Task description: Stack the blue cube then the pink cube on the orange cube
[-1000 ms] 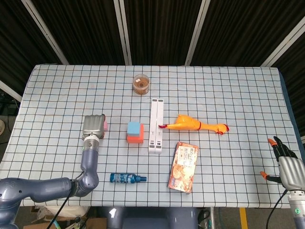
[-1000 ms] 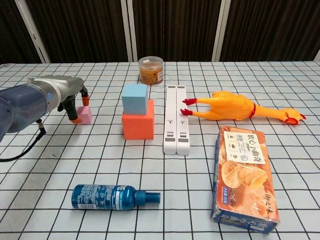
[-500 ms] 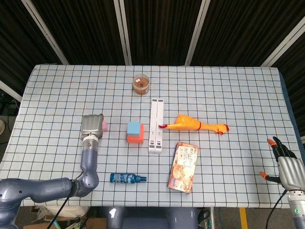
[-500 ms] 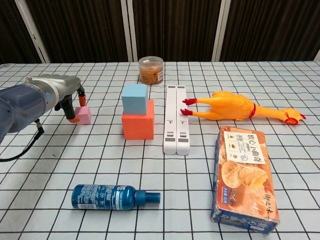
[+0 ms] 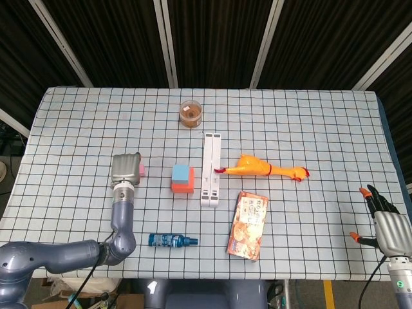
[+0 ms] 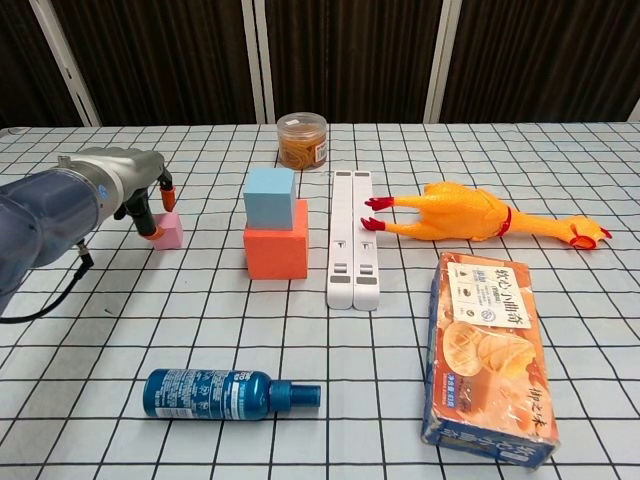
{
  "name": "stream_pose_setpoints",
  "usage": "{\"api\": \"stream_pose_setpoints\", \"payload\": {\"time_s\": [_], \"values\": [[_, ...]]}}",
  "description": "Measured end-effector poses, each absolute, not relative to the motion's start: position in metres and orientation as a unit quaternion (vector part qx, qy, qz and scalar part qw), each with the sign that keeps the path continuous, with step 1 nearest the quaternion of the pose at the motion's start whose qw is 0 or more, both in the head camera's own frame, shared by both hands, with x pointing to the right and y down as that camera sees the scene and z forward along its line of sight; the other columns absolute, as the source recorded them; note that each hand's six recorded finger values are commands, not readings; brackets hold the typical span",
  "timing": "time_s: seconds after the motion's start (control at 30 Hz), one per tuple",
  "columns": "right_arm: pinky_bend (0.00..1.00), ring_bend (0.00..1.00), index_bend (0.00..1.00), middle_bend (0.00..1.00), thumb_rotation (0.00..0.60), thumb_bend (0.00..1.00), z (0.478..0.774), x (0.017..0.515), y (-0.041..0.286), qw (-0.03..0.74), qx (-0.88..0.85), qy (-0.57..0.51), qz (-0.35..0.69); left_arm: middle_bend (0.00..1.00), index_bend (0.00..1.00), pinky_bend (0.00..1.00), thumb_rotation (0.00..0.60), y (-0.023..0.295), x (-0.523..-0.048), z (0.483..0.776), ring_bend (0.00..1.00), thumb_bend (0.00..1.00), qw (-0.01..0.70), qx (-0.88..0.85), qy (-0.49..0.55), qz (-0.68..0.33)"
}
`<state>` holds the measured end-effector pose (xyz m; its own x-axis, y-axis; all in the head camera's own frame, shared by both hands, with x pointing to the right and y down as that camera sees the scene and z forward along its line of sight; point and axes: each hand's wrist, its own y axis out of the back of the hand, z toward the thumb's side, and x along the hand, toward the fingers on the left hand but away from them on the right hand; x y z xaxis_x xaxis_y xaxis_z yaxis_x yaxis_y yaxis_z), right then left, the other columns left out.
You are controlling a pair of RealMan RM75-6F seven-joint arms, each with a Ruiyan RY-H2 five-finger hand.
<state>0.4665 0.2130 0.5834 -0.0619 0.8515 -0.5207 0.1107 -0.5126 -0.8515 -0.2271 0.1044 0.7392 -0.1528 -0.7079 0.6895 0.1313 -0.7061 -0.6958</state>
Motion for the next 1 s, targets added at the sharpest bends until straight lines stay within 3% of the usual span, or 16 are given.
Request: {"api": "stream_pose_setpoints", "payload": {"time_s": [1.0], "values": [[0.25, 0.15, 0.10, 0.05, 0.600, 0.04, 0.5863, 0.4666, 0.2133, 0.295, -0.619, -0.390, 0.615, 0.92, 0.38, 0.74, 0.600, 0.1056, -0.2256, 0.7431, 0.73, 0.36, 0.293, -0.579, 0.246, -0.720]]}}
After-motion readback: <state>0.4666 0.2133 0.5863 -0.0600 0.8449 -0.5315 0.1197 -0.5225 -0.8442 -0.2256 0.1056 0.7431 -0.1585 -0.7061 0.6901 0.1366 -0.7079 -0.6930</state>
